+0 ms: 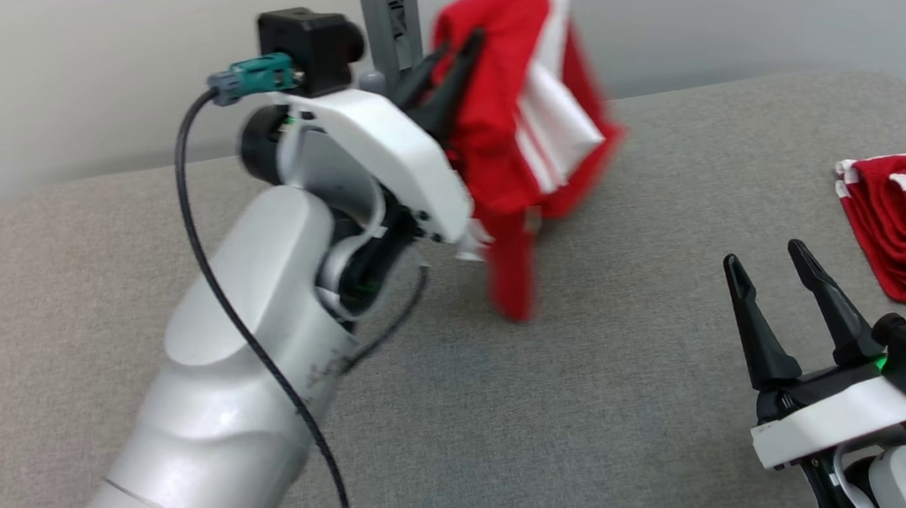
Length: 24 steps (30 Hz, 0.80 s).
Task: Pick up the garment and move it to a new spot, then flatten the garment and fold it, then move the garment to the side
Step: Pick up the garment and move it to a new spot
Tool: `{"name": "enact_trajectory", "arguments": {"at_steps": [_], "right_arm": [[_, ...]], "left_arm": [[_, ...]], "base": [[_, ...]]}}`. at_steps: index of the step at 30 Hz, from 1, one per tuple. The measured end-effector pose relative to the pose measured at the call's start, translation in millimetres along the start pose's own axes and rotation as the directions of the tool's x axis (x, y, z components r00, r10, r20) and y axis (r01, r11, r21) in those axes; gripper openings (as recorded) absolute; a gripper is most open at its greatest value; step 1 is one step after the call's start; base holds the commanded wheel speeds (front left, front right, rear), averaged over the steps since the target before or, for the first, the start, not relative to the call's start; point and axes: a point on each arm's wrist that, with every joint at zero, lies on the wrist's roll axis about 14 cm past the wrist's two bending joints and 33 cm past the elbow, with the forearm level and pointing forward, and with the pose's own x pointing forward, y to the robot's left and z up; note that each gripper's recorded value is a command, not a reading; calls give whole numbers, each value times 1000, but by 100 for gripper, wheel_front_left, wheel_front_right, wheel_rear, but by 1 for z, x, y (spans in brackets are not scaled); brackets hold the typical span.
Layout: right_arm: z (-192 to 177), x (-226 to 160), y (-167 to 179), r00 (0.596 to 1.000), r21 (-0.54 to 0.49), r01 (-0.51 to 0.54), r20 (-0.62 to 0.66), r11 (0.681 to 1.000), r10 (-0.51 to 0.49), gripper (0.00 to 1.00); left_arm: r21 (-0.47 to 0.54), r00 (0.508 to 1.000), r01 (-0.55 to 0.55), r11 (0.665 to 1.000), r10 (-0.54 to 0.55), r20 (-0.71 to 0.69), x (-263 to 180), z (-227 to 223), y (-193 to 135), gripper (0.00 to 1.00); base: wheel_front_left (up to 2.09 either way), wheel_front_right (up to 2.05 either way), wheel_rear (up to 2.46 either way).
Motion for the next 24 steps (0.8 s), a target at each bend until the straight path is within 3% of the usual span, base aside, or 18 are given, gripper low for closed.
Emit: {"name": "enact_trajectory", "arguments": {"at_steps": [5,10,16,21,22,23,24], "right_arm": [[6,-5,-7,1000,-5,27,16,1000,-27,100],[7,-6,-12,999,-4,43,17,999,-43,100],[3,-1,-12,999,-5,40,10,999,-40,100],[-3,-2,-11,999,-8,36,-10,999,-36,100],[-4,-2,-9,999,-10,31,-12,999,-32,100],[-4,-2,-8,1000,-9,26,-13,1000,-26,100],[-4,-2,-6,1000,-10,22,-15,1000,-22,100]], "left_arm": [[-182,998,56,982,-56,3,3,5,-38,0],[-334,990,-126,934,97,-101,-1,-27,-1,0],[-267,887,-425,865,338,-315,-40,-101,90,0],[-160,788,-572,805,485,-378,-74,-131,144,0],[-154,771,-592,791,500,-395,-80,-136,150,25],[-146,754,-611,778,516,-407,-85,-141,154,100],[-127,735,-631,765,538,-413,-92,-144,160,100]], "base": [[0,0,0],[0,0,0],[0,0,0],[0,0,0],[0,0,0],[0,0,0],[0,0,0]]}}
